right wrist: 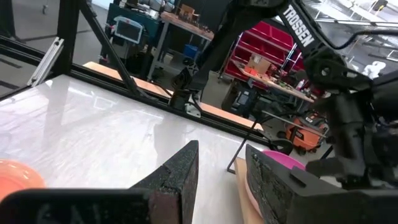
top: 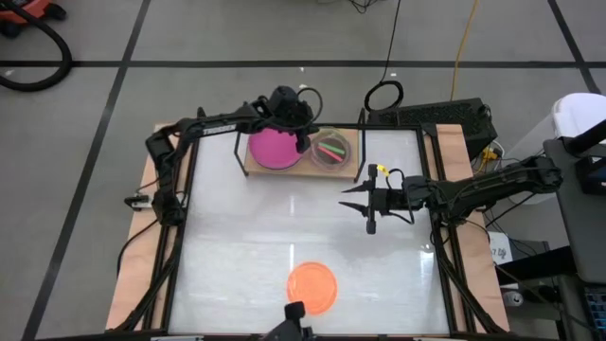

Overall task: Place and stack plates onto a shelf
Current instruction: Stack the transparent green plate on top of the transparent pink plate on the shelf, then stack the transparent orange plate on top of the transparent green plate on the shelf

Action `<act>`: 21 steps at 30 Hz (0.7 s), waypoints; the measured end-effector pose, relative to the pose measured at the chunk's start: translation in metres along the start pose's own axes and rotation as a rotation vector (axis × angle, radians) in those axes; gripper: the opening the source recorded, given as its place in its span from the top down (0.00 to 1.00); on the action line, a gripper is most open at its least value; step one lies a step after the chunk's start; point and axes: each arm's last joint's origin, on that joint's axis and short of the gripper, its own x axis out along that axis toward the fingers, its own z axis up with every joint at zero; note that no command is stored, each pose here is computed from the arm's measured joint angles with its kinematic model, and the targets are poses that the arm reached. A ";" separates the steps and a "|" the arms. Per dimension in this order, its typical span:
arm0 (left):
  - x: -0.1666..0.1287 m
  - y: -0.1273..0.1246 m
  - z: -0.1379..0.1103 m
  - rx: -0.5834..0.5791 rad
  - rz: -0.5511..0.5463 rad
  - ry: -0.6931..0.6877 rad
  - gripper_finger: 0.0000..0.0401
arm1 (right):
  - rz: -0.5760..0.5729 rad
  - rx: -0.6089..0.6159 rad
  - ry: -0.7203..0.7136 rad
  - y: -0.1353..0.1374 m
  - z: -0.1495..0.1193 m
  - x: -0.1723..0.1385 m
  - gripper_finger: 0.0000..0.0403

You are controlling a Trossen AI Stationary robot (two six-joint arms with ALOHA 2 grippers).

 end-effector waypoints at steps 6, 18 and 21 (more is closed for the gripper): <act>0.004 0.005 -0.004 -0.023 0.028 0.003 0.91 | 0.000 0.001 0.000 0.000 0.000 0.000 0.71; -0.013 0.003 0.010 -0.007 0.047 -0.046 0.77 | -0.003 0.037 -0.012 0.000 0.001 0.000 0.71; -0.049 -0.006 0.033 0.003 0.019 -0.119 0.77 | 0.010 0.040 0.014 0.001 -0.001 0.000 0.71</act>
